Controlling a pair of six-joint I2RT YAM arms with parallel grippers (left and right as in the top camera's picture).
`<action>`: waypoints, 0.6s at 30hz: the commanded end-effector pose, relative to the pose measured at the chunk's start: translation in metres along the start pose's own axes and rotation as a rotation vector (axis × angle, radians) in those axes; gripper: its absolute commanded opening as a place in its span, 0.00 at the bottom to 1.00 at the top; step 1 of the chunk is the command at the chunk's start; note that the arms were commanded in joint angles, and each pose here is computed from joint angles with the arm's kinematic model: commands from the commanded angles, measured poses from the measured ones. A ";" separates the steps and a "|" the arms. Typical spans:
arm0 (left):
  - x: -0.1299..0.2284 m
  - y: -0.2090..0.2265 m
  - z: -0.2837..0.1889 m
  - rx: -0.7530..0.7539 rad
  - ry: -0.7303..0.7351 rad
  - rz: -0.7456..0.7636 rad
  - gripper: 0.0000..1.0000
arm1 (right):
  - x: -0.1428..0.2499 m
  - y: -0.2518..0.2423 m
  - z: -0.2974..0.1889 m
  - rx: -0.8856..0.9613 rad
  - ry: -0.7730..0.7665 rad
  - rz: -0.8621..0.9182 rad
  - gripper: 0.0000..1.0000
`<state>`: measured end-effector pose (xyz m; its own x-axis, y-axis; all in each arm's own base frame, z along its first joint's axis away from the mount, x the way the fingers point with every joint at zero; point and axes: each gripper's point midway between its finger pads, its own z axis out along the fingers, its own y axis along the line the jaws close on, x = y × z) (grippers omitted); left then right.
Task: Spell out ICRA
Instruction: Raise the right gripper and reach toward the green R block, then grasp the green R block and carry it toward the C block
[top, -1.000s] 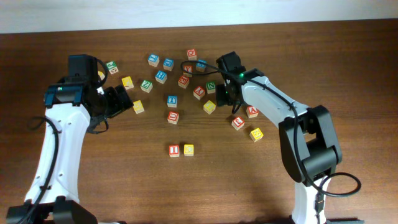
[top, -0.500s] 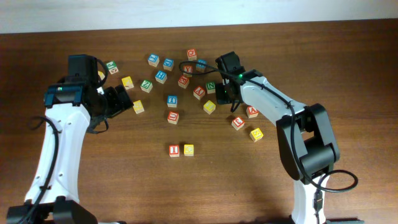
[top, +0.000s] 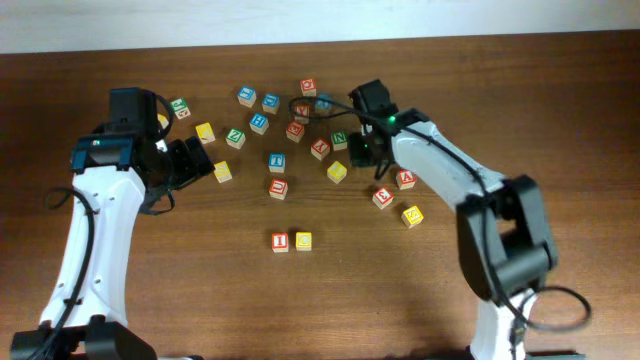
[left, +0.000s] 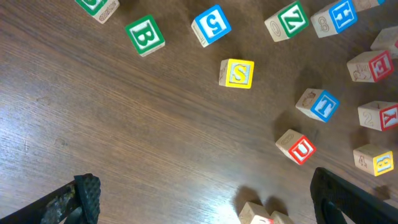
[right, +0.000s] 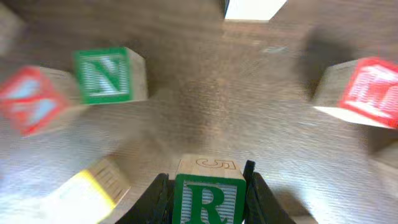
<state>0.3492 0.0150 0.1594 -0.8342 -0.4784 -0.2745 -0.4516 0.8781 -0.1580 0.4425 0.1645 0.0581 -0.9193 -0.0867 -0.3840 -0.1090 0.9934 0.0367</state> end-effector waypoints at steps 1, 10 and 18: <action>0.001 0.002 0.002 -0.010 0.005 -0.010 0.99 | -0.027 0.005 -0.092 -0.056 -0.151 0.011 0.22; 0.001 0.002 0.002 -0.010 0.005 -0.010 0.99 | 0.089 0.026 -0.186 -0.236 0.175 0.059 0.21; 0.001 0.002 0.002 -0.010 0.005 -0.010 0.99 | 0.140 0.086 -0.095 -0.302 0.161 0.172 0.22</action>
<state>0.3495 0.0151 0.1595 -0.8338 -0.4783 -0.2756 -0.4515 0.8781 -0.1581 0.2806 0.2209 0.1148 -0.9726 -0.0148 -0.2322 -0.0966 0.9336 0.3451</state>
